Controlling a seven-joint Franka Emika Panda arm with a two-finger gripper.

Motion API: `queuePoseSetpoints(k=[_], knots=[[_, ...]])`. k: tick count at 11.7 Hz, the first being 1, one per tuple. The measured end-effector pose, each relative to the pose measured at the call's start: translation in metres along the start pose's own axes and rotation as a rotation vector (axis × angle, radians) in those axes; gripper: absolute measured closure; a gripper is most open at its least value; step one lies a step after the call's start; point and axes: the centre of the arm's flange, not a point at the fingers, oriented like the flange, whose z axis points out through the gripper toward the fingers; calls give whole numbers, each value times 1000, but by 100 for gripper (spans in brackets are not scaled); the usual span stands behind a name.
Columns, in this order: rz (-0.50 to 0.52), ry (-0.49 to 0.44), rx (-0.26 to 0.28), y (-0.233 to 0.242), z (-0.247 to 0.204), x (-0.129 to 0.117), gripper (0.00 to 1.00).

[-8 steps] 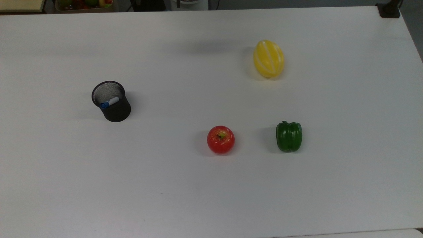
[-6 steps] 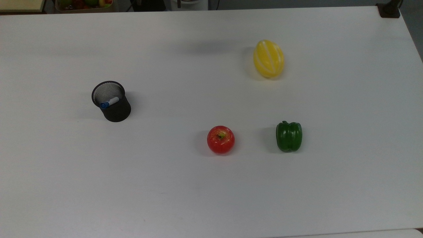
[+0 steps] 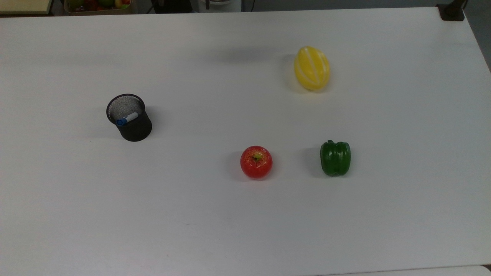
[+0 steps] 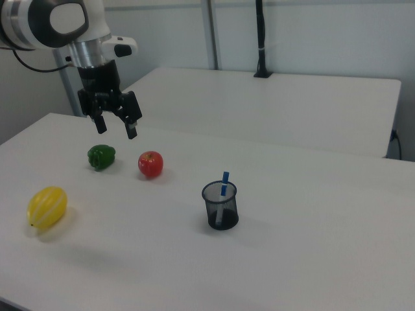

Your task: Take marker pen

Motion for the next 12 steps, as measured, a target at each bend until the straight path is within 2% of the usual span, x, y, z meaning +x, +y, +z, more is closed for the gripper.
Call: queuePoseSetpoints(k=[7, 12], knots=[[22, -27, 0, 22, 5, -2, 0], [43, -40, 8, 97, 13, -7, 0]])
